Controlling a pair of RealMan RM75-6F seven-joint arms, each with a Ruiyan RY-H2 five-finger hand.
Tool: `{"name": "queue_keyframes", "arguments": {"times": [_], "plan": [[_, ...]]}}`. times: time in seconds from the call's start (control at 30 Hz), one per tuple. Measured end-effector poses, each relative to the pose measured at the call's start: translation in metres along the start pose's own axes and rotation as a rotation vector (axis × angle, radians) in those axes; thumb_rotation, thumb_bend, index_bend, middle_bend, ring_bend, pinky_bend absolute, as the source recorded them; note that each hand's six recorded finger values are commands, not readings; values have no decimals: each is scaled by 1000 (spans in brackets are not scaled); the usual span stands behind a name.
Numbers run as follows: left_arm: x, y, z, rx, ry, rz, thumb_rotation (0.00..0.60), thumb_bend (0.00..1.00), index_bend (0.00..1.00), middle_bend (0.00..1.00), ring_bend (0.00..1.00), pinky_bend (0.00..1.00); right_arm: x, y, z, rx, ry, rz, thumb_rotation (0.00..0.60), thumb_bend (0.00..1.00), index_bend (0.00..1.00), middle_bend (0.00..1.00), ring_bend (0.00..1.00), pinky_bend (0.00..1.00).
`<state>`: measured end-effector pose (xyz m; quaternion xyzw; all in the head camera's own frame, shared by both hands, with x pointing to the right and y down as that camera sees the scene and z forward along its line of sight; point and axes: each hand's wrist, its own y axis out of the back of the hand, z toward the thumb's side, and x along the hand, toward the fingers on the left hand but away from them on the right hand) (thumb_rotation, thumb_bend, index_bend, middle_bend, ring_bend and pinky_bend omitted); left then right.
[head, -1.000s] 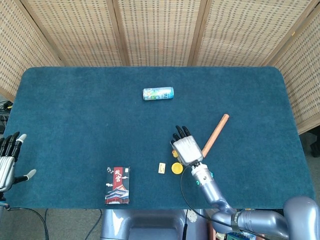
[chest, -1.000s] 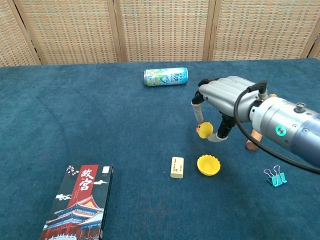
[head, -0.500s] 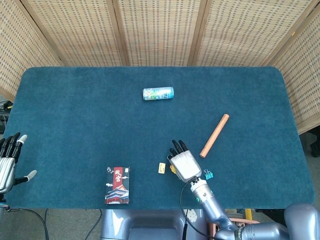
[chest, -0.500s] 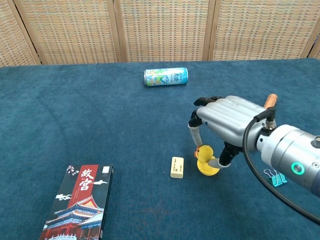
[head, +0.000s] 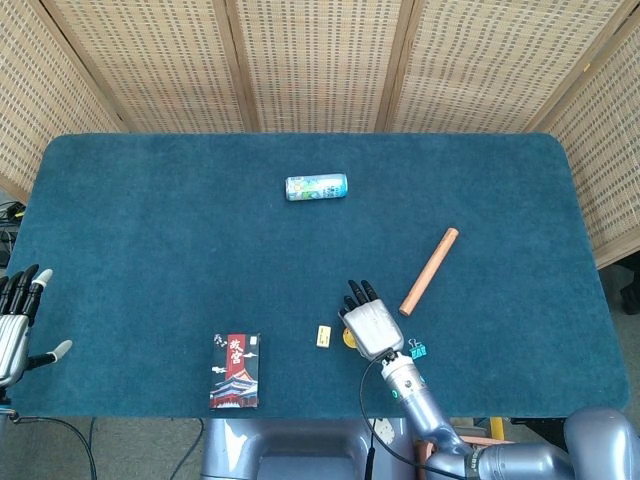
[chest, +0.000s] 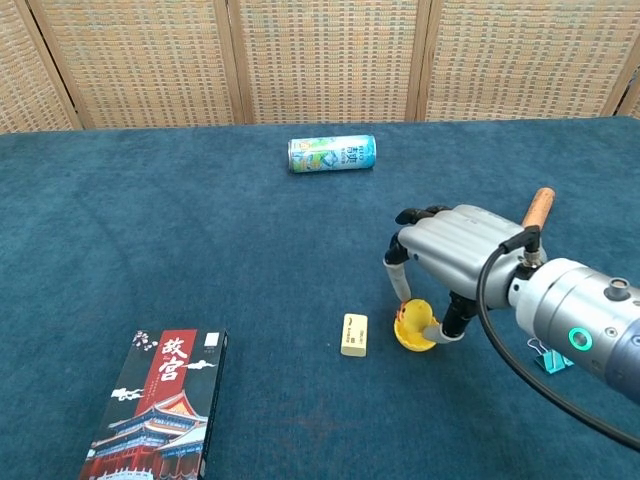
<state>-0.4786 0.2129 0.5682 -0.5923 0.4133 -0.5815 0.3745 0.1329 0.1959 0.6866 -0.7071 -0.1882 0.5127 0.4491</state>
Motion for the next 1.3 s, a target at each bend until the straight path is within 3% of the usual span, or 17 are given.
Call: {"name": "queue_keyframes", "arguments": {"times": [0.23,0.5,0.77,1.1,1.3], "plan": [[0,1,0,-1,3,6,600,106,0,0,0,0,2,-3,-1,3,-8,20,600,202,501,236,63,103],[-1,3,-1,-4,3,9,600,106,0,0,0,0,2,-4,-3,21,-24,34,600,202,275,23,0,57],[-2,4,-1,-6,2,13,600,106,0,0,0,0,3,7,-12,26,-46,8,600,202,249,1,0,26],[-2,6,-4,-16,9,14,600,105,0,0,0,0,28,48,-76,-24,-158,-127,600,202,95,0,0,0],[-3,6,-5,-6,16,15,600,105,0,0,0,0,66,47,-127,-103,-236,-186,600,201,9,0,0,0]]}}
